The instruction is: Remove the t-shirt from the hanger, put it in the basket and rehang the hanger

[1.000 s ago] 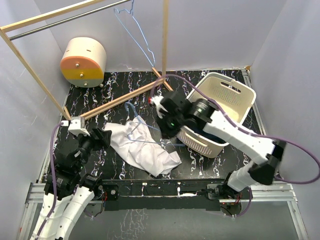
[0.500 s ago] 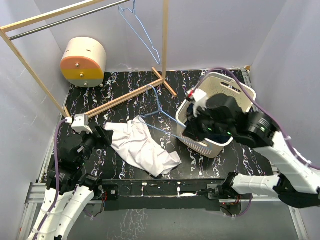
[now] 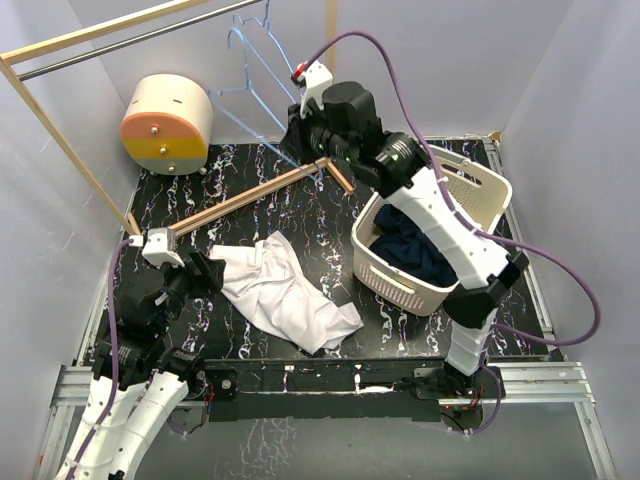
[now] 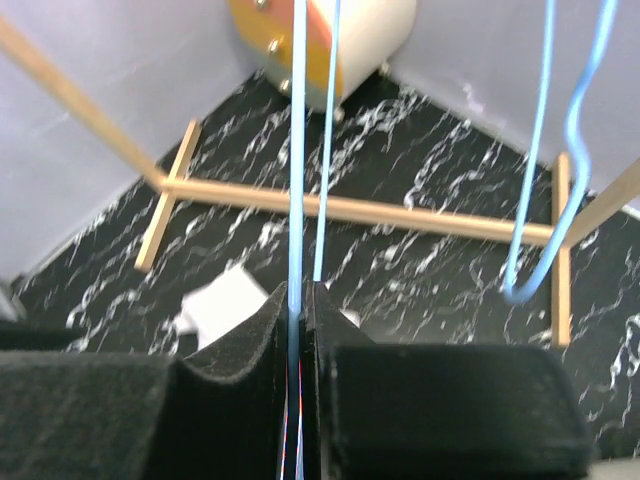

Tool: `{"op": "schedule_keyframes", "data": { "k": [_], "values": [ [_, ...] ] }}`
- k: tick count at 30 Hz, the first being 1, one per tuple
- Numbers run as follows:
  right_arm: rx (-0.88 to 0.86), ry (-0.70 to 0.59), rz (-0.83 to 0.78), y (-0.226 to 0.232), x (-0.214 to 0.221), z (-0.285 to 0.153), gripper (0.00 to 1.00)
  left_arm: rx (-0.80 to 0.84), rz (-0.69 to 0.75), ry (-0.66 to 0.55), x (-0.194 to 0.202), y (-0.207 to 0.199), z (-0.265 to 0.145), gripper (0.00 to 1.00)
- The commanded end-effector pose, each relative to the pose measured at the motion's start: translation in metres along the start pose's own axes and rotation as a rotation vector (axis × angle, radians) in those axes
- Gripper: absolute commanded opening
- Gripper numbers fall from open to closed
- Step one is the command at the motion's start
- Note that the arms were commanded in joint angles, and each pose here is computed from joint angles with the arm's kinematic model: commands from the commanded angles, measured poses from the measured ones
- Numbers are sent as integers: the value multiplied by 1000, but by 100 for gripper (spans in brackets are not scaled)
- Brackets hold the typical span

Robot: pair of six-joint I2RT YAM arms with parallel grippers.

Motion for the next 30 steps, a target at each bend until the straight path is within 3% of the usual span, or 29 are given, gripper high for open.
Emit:
{"op": "schedule_keyframes", "data": {
  "k": [1,21,30],
  "values": [
    [-72,-284,-22,5,-79,4,8,-16,-6,-9,0,3,-1,66],
    [-106,-471,5,8,-118,49,8,-17,-5,-14,0,4,-2,66],
    [-98,-489,35,-1,-109,85,8,-36,-12,-22,-1,7,-4,65]
  ]
}}
Point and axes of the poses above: each gripper's point midway between its finger pads, its own z axis out along the fingers, its own y axis along the line the jaws close on, x = y × z, the point moved 1 cm from there along -z, back along the fingers, and after that the axes turned 6 degrees about z, right-handed, at the moved point
